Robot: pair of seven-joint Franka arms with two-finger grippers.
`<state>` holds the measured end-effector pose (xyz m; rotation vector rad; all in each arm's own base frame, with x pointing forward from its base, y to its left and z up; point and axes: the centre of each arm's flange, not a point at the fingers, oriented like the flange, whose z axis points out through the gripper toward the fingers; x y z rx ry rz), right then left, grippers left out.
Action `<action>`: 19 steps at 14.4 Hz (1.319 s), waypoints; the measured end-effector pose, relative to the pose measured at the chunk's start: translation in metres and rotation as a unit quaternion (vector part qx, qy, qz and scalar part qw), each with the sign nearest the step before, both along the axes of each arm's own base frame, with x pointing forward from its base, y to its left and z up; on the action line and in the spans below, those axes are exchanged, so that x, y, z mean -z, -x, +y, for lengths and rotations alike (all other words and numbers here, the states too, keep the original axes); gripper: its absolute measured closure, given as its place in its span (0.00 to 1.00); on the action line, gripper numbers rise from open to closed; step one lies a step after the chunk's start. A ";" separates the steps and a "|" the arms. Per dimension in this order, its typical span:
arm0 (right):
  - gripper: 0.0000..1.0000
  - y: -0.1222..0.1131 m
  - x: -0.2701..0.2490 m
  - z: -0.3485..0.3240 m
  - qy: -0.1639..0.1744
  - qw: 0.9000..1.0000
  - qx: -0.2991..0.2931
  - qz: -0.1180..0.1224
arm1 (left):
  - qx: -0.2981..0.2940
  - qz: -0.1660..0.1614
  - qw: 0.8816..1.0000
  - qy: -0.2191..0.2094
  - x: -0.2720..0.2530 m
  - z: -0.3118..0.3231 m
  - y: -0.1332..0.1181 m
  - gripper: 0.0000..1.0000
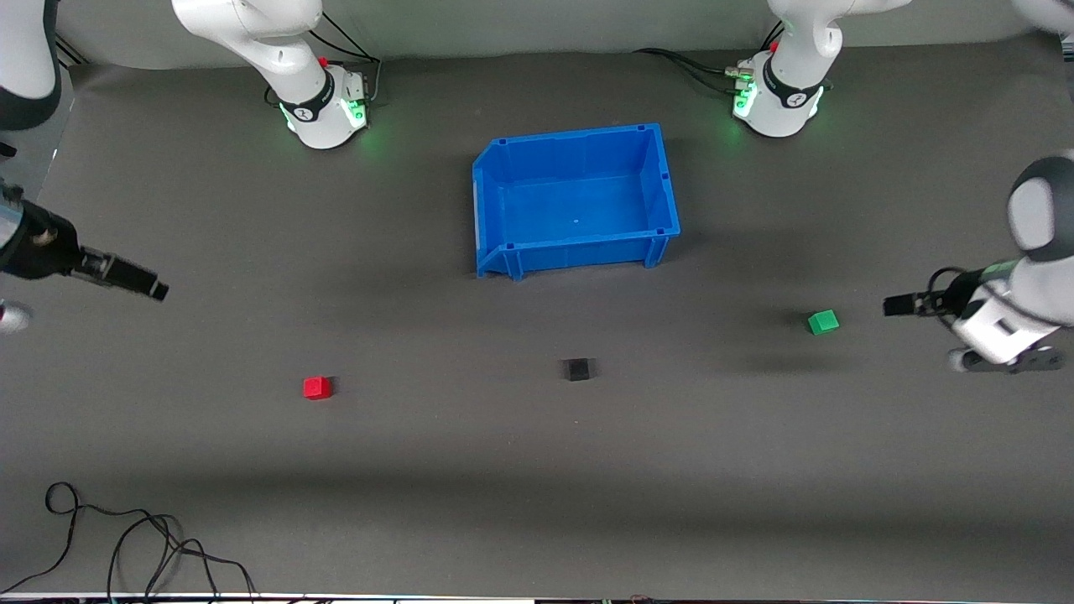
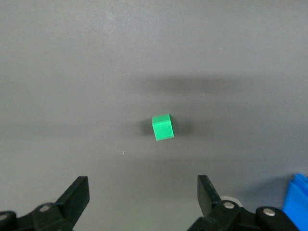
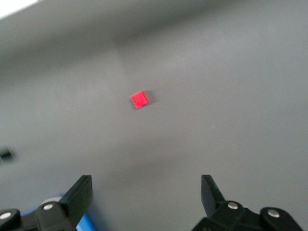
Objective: Attach green and red cubes to black cube
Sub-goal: 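Reach the right gripper to the red cube while the left gripper reaches the green cube, then grasp the red cube with the right gripper while the left gripper grasps the green cube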
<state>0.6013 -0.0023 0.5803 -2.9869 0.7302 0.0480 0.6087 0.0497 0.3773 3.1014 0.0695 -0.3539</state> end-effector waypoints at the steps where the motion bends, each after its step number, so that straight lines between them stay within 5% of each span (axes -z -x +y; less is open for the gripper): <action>1: 0.00 -0.011 0.010 0.005 -0.006 0.998 0.059 0.002 | -0.013 -0.005 1.000 -0.003 0.022 0.001 0.000 0.00; 3: 0.00 -0.032 0.037 0.014 -0.020 0.986 0.164 0.006 | -0.039 -0.014 0.999 -0.008 0.060 0.005 0.005 0.00; 6: 0.00 -0.053 0.102 0.029 -0.033 0.957 0.280 0.060 | -0.083 -0.020 0.996 -0.017 0.107 0.005 0.016 0.03; 8: 0.00 -0.065 0.159 0.031 -0.053 0.938 0.330 0.094 | -0.098 -0.010 0.995 -0.021 0.140 0.003 0.022 0.08; 10: 0.00 -0.068 0.220 0.023 -0.059 0.925 0.359 0.110 | -0.102 -0.002 0.995 -0.022 0.170 0.000 0.024 0.02; 14: 0.00 -0.059 0.319 0.013 -0.080 0.900 0.414 0.107 | -0.103 0.009 0.994 -0.024 0.193 -0.019 0.025 0.04; 17: 0.00 -0.057 0.357 0.009 -0.090 0.887 0.441 0.102 | -0.101 0.015 0.995 -0.025 0.195 -0.023 0.028 0.15; 19: 0.00 -0.056 0.375 0.007 -0.092 0.882 0.451 0.103 | -0.102 0.018 0.994 -0.026 0.196 -0.020 0.030 0.37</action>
